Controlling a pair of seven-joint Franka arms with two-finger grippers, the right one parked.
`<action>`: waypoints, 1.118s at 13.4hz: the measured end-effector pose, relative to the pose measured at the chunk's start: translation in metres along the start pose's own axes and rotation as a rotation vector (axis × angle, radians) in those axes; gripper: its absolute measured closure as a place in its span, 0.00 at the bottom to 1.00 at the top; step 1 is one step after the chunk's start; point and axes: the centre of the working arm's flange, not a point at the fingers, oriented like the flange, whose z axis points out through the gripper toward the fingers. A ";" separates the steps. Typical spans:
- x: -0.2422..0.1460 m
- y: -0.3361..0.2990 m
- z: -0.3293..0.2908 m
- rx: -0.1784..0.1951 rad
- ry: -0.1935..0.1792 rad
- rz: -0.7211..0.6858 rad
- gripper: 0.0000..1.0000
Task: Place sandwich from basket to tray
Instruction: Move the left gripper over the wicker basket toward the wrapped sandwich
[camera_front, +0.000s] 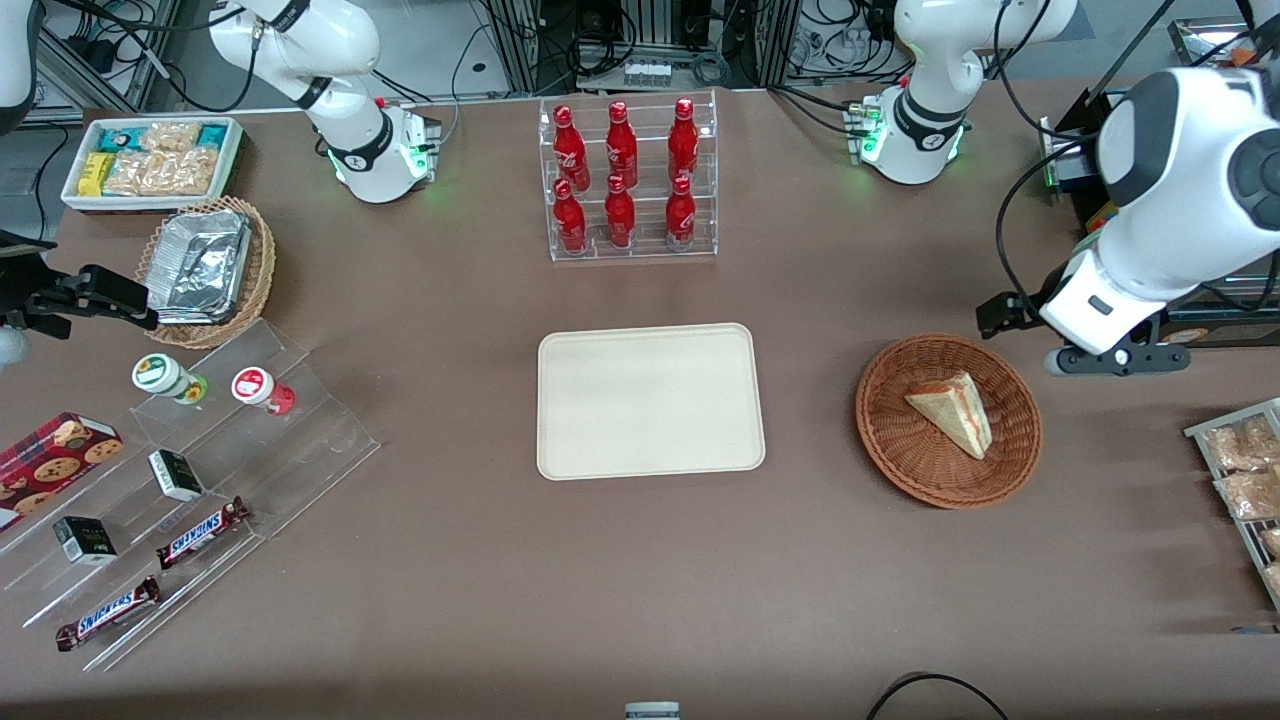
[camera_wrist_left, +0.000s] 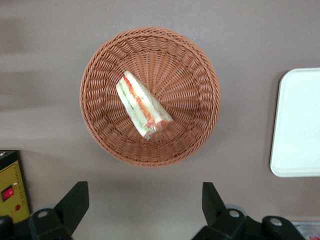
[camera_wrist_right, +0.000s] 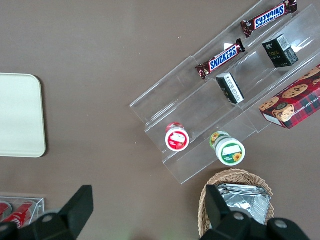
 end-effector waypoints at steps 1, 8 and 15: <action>0.001 0.000 0.009 -0.001 0.008 -0.009 0.00; 0.001 0.001 0.082 -0.015 0.057 -0.103 0.00; 0.002 0.001 0.127 -0.034 0.065 -0.426 0.00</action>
